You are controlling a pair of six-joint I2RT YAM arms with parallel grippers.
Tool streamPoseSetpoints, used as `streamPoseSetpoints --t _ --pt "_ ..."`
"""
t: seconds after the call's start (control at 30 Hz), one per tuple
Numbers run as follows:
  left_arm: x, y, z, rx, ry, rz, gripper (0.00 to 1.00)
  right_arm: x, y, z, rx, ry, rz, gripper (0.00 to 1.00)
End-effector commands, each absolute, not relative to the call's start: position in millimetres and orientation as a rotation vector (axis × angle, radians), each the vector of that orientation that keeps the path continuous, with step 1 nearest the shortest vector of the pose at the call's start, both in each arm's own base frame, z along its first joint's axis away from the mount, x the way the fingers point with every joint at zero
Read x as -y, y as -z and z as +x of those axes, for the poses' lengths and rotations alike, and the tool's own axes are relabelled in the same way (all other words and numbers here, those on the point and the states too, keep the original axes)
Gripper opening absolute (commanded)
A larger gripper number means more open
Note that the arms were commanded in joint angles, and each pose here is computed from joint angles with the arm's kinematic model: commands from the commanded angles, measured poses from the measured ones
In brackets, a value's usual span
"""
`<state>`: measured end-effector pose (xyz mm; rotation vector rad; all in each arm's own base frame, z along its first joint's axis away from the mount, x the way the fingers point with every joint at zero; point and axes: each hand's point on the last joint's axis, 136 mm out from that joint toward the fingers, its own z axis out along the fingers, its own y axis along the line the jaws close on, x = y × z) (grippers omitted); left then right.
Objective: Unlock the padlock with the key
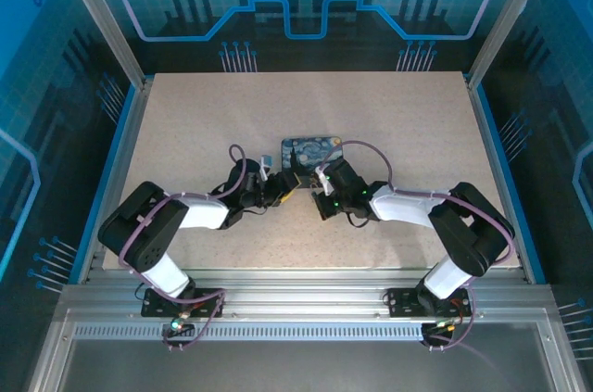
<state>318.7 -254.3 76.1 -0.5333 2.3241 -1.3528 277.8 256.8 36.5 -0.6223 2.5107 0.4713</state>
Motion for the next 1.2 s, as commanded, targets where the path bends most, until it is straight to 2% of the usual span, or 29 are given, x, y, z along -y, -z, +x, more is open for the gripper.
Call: streamPoseSetpoints --t 0.0,0.03,0.13,0.17,0.2,0.5,1.17 --pt "246 -81 316 -2.319 1.295 -0.467 0.63 -253 -55 282 -2.461 -0.437 -0.718 0.0" --pt "246 -82 315 -2.324 1.29 -0.453 0.67 -252 -58 282 -2.454 -0.43 -0.73 0.0" --pt "247 -86 311 -2.342 1.292 -0.412 0.68 -250 -64 284 -2.441 -0.425 -0.771 0.0" --pt "248 -87 309 -2.352 1.291 -0.397 0.74 -250 -66 284 -2.434 -0.421 -0.789 0.0" --pt "248 -88 307 -2.36 1.29 -0.384 0.98 -250 -66 284 -2.43 -0.419 -0.809 0.0" --pt "234 -96 290 -2.414 1.205 -0.303 0.99 -254 -72 280 -2.395 -0.381 -1.065 0.0" --pt "204 -97 262 -2.446 1.086 -0.288 0.99 -256 -62 287 -2.312 -0.213 -1.366 0.0"
